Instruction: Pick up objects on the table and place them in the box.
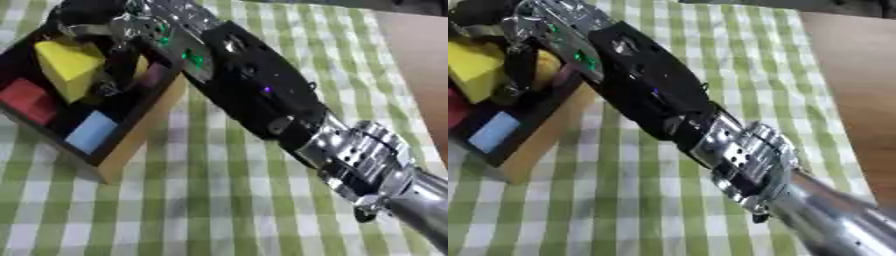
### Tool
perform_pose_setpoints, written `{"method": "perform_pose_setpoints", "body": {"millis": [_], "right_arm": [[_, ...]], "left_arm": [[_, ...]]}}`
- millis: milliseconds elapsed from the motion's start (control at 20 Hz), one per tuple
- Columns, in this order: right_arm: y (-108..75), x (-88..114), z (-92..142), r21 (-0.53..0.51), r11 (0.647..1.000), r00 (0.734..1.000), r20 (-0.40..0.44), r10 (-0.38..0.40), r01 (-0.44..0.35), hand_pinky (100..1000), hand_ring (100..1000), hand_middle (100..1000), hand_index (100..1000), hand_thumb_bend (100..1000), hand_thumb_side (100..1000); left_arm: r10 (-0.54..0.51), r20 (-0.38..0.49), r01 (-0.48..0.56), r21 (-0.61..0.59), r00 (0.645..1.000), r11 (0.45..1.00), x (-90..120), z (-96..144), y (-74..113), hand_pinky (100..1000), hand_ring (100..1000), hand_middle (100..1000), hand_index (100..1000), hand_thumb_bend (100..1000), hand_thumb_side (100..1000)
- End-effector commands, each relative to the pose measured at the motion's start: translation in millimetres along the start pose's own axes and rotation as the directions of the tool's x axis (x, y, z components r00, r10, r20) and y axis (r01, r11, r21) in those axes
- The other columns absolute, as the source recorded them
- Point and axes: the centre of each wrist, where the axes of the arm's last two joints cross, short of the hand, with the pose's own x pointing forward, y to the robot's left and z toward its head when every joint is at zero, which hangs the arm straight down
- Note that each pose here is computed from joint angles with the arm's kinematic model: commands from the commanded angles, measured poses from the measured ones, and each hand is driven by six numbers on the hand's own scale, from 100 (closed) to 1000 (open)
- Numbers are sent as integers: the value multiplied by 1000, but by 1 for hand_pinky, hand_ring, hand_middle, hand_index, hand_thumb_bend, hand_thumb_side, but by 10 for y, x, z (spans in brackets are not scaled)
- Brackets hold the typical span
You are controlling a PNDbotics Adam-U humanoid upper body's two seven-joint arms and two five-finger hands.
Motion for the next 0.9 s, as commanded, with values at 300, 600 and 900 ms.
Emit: {"method": "perform_pose_setpoints", "body": {"millis": [300,600,900], "right_arm": [[-75,-36,10,-16,1000,1000,6,-8,8,950,933,778,955,382,100],[-89,-42,31,-42,998,999,3,-45,45,947,921,775,958,402,100],[-157,-84,156,-100,992,996,-15,-83,81,919,897,737,946,355,100]], "left_arm": [[3,25,-3,0,1000,1000,46,-62,19,787,802,773,814,341,683],[2,22,-2,1,1000,1000,44,-57,21,786,803,773,814,341,683],[-5,15,5,3,1000,1000,38,-43,34,787,803,773,814,340,684]]}}
